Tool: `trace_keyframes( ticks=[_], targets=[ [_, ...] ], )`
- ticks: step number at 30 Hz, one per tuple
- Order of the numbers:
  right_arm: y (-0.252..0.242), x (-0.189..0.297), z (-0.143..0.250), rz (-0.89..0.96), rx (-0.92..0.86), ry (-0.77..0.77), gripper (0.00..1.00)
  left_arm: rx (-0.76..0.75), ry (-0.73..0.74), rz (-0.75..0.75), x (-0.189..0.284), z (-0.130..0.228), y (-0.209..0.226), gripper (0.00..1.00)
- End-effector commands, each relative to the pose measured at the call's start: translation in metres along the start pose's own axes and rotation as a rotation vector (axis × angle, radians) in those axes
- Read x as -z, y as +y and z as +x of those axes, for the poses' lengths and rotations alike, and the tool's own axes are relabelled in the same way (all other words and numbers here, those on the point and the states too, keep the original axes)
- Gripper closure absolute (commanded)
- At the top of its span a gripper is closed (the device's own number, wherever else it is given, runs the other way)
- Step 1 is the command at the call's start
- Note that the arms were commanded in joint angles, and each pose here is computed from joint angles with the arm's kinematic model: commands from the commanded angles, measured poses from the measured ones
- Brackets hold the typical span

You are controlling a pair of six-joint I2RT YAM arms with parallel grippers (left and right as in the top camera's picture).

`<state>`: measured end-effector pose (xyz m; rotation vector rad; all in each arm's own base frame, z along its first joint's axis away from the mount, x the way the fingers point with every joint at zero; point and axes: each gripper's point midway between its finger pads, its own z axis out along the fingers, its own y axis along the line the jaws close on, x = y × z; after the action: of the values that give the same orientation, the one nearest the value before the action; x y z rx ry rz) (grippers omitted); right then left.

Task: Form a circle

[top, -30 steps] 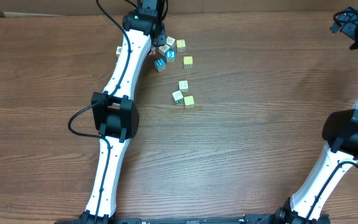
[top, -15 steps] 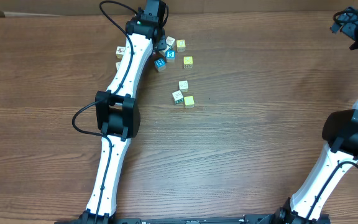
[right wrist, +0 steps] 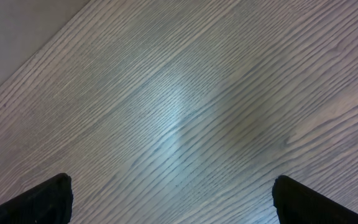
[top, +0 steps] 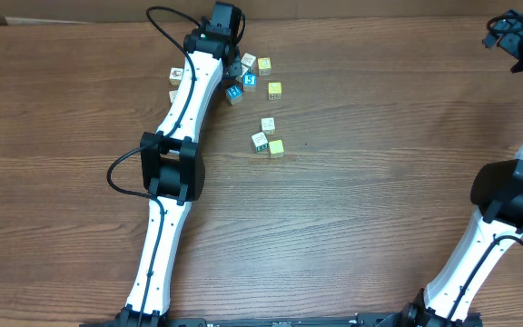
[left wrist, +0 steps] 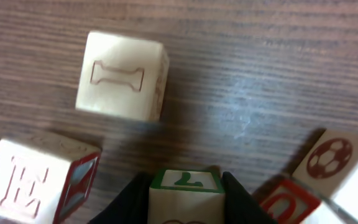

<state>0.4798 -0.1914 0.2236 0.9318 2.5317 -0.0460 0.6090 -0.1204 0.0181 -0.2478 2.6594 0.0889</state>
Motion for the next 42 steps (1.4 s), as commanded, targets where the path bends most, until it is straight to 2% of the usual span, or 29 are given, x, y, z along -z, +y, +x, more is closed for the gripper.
trace_keyframes(
  ticks=[1,4,11,14,19,25,32,42],
  targets=[
    [0.001,0.010,-0.004,-0.004,0.001,-0.029,0.00,0.032,-0.053,0.005,0.025,-0.021,0.004,0.76],
    [0.001,0.010,-0.004,-0.004,0.002,-0.029,0.00,0.034,-0.086,0.022,0.052,-0.033,0.002,0.82],
    [0.001,0.010,-0.004,-0.004,0.002,-0.029,0.00,0.026,-0.137,0.110,0.124,-0.049,-0.012,0.82],
    [0.001,0.010,-0.004,-0.004,0.001,-0.029,0.00,0.005,-0.134,0.177,0.153,-0.047,-0.024,0.81],
    [0.001,0.010,-0.004,-0.004,0.002,-0.029,0.00,-0.141,-0.099,0.318,0.190,-0.026,-0.063,0.78],
    [0.001,0.010,-0.004,-0.004,0.002,-0.029,0.00,-0.355,-0.008,0.346,0.201,0.025,-0.102,0.77],
    [0.001,0.010,-0.004,-0.004,0.002,-0.029,0.00,-0.545,0.106,0.343,0.207,0.083,-0.130,0.81],
    [0.001,0.010,-0.004,-0.004,0.002,-0.029,0.00,-0.688,0.250,0.290,0.163,0.136,-0.141,0.80]
  ],
)
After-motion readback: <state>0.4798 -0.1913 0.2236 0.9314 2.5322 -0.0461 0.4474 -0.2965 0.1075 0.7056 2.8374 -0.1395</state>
